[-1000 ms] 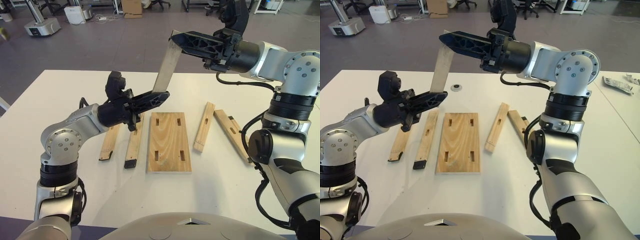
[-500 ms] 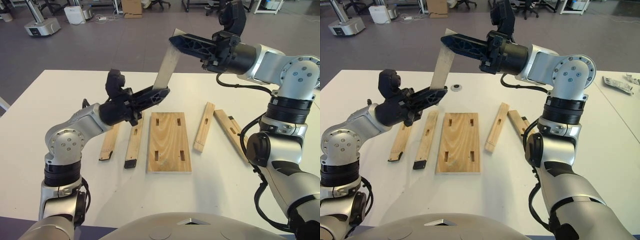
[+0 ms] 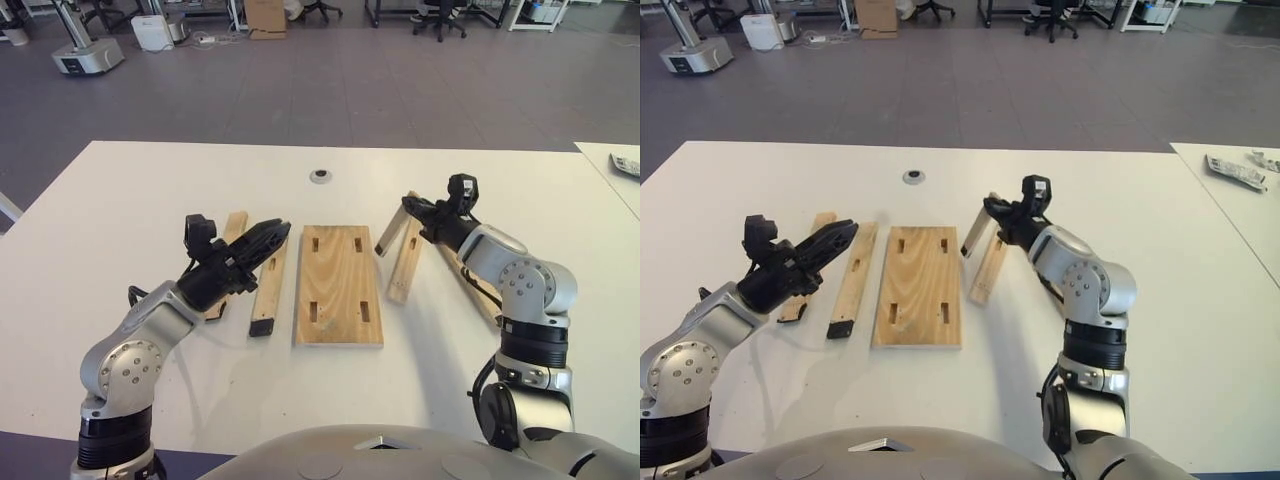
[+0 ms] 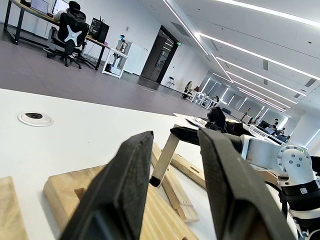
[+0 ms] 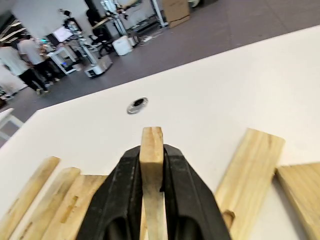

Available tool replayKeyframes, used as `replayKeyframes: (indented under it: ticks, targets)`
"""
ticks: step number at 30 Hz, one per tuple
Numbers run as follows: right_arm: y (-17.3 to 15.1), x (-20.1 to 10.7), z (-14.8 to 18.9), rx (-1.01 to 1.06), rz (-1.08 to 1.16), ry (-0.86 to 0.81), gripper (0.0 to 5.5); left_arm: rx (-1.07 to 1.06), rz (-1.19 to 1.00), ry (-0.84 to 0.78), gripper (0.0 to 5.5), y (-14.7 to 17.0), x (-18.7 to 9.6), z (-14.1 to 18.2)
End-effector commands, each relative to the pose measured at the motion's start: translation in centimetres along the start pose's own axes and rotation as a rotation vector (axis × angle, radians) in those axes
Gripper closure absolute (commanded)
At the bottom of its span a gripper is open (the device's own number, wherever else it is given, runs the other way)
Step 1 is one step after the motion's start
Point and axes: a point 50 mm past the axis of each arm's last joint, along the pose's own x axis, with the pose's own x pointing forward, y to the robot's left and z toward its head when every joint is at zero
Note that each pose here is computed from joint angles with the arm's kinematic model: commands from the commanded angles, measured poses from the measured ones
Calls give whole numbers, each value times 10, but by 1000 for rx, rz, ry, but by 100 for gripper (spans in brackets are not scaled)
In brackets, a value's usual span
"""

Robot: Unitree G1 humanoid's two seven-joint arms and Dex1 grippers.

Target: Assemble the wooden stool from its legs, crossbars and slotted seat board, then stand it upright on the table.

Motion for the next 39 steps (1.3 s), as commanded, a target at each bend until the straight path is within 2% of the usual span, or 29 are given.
replayKeyframes:
  ticks: [1, 6, 12, 15, 21, 28, 39]
  targets:
    - [-5, -14, 1, -69, -47, 5, 508, 14, -4, -2, 385, -6, 2, 0]
    - [1, -36, 26, -234, 45, 70, 508, 25, 18, -28, 385, -11, 0, -1]
    - [15, -32, 61, -151, 125, -111, 508, 28, 4, -33, 385, -11, 7, -3]
    - [12, -29, 69, -234, 72, -184, 508, 31, -1, -32, 385, -11, 9, -3]
    - [-3, -22, 55, -280, 56, -216, 508, 46, 3, -38, 385, -10, 11, -3]
    - [-27, -13, 21, -244, 112, -139, 508, 68, 23, -63, 385, -6, 14, 2]
    - [-43, -18, 24, -298, 129, -125, 508, 74, 19, -62, 385, -6, 15, 0]
